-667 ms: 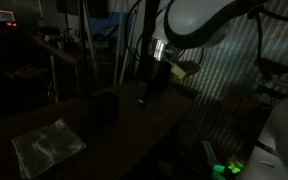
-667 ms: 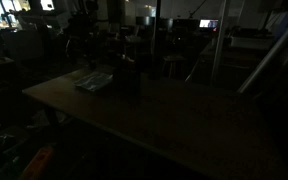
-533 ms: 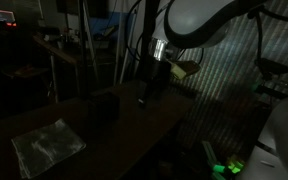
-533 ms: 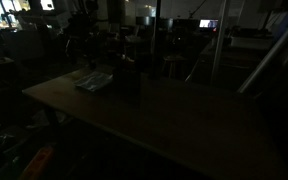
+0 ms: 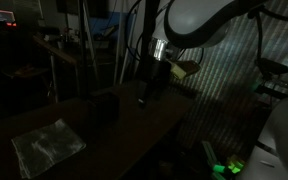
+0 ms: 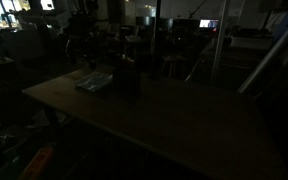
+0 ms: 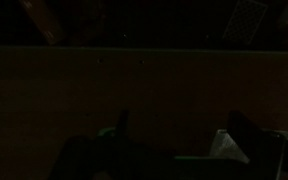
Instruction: Pick up the white towel and put it in the black basket on the right
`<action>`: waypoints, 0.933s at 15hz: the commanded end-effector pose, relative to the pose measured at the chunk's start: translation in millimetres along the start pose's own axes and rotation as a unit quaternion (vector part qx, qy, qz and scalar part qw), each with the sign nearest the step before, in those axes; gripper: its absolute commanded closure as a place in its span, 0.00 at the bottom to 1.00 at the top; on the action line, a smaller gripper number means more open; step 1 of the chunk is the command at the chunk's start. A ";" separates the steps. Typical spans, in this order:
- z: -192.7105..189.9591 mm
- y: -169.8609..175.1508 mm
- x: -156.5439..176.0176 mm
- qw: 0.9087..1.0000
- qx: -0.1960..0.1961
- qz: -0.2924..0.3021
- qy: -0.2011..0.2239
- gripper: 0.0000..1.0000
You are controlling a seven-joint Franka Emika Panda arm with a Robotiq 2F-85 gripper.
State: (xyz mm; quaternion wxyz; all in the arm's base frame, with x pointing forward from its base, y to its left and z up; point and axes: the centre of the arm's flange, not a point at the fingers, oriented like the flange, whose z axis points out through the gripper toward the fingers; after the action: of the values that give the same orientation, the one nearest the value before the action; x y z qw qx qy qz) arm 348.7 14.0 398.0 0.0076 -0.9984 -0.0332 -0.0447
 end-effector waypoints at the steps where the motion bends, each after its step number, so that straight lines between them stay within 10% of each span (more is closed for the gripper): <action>1: 0.0 0.0 0.0 1.000 0.000 0.000 0.000 0.00; 8: 0.0 0.0 0.0 1.000 0.000 0.000 0.000 0.00; 14: -23.5 -43.4 89.8 0.999 -0.002 -0.019 0.032 0.00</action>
State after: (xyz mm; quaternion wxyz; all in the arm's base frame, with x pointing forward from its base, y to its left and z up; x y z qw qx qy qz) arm 375.9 33.4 410.6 0.0016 -0.9968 -0.0500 -0.0618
